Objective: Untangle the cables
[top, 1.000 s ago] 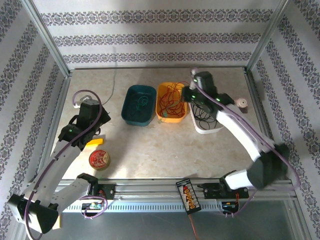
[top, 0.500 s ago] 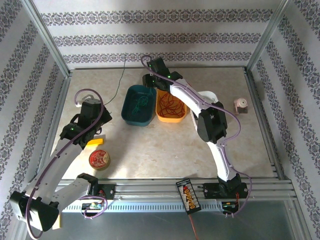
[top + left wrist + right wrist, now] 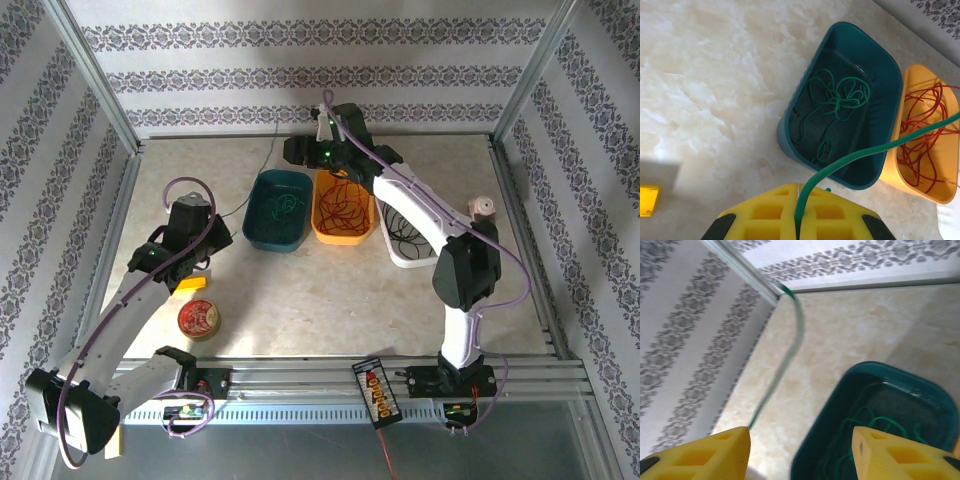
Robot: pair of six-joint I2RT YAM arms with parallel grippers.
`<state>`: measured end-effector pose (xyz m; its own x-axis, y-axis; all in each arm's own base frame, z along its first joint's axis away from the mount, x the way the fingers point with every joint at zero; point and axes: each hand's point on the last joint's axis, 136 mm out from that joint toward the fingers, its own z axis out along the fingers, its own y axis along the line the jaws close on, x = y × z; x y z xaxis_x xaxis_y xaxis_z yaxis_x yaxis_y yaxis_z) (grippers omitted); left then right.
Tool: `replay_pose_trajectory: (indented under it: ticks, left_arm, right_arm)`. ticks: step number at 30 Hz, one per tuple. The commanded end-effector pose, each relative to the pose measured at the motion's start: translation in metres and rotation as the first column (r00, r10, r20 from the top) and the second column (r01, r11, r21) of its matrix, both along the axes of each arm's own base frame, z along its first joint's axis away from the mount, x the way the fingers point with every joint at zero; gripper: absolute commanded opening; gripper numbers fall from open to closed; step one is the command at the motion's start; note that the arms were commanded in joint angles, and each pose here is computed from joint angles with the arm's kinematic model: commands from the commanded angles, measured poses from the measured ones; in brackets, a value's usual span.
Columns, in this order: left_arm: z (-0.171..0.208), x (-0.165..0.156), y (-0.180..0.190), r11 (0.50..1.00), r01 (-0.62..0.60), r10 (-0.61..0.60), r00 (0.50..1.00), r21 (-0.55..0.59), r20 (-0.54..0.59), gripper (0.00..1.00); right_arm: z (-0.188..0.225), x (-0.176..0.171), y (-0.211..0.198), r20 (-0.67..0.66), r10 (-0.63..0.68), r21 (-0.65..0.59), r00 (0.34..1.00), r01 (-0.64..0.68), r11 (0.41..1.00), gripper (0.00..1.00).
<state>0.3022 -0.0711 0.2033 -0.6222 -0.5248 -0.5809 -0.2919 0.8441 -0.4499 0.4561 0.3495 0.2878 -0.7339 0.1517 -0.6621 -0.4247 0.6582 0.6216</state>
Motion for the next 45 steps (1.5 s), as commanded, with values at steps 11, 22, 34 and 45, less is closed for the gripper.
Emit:
replay_pose_trajectory:
  ticks: [11,22,34,45]
  left_arm:
    - [0.017,0.0,-0.006,0.998,0.045,-0.04,0.994,-0.042,0.099,0.0]
    - [0.015,-0.003,-0.005,0.998,0.045,-0.041,0.994,-0.045,0.105,0.0]
    - [0.012,-0.002,-0.011,0.996,0.072,-0.066,0.992,-0.054,0.105,0.0]
    - [0.014,0.0,-0.016,0.993,0.099,-0.091,0.989,-0.065,0.114,0.0]
  right_arm:
    - [-0.017,-0.062,0.083,-0.127,0.216,0.136,0.968,-0.199,0.971,0.55]
    - [-0.009,-0.059,0.057,-0.102,0.155,0.116,0.983,-0.143,0.983,0.52]
    - [-0.014,-0.06,0.04,-0.108,0.124,0.118,0.986,-0.111,0.987,0.52]
    - [-0.017,-0.041,0.058,-0.12,0.127,0.168,0.985,-0.106,0.98,0.5]
